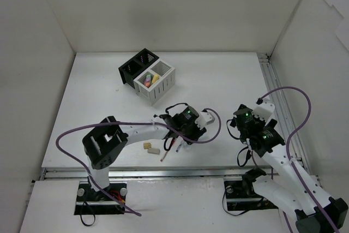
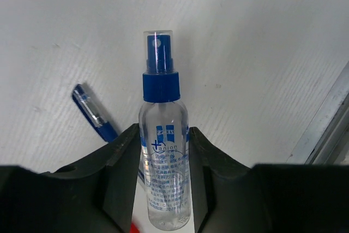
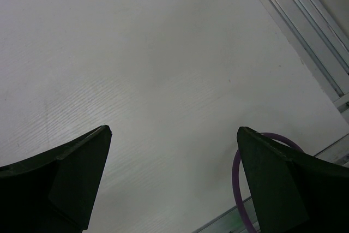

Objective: Sort the stationery into containers
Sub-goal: Pick up the stationery from the corner of the board, then place the stationery in the storage box.

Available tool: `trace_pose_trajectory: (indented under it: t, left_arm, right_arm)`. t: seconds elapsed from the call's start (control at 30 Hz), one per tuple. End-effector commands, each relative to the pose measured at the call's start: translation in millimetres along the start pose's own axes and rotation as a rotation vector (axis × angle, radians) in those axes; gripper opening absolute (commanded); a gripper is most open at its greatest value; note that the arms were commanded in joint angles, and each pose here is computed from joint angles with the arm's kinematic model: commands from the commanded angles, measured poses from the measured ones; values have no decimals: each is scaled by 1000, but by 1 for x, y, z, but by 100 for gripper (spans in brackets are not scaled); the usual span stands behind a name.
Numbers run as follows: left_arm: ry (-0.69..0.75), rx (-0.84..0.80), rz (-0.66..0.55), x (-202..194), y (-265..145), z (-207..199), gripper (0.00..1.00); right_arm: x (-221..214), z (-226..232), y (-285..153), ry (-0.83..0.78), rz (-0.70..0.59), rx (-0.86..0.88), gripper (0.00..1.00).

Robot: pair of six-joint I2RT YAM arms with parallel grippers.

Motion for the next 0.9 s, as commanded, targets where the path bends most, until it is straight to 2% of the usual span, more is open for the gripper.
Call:
trace_pose_trajectory:
  t: [0.0,0.07,0.1,0.2,0.33,0.47,0.6,0.7,0.87]
  left_arm:
    - [18,44,-304,76,-55,-3,0]
    - [4,43,-381,90,-74,4,0]
    - [11,48,-467,103,-94,5,0]
    - [13,158,-608,116,-139,24,0]
    - [-64,383,-800,132,-196,74,0]
    - [-109,527,-906,139,-240,122,0]
    - [-120,666,-1028,142,-288,179,0]
    - [-93,663,-1119,154,-311,213,0]
    - [-13,484,-1148,187,-294,247,0]
  right_arm:
    - [20,2,-5,28,-40,-4,98]
    - [21,4,-6,15,-34,16,98]
    - [22,5,-6,-3,-33,22,98]
    - [25,11,-5,-33,-36,51,98]
    - [26,31,-3,-72,-30,167,98]
    - [31,53,2,-80,-26,245,98]
    - [38,66,9,-114,-24,248,98]
    - [46,73,12,-116,-45,245,98]
    - [55,86,21,-122,-65,246,98]
Point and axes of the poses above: each gripper's point midway between its finger pads, its own y axis out along the fingers, its own z axis along the line the jaws close on, x = y × z, the point moved 5 cm from there along -y, back along the fingers, and after that the axes turned 7 degrees about -y, right-handed, at the moved point
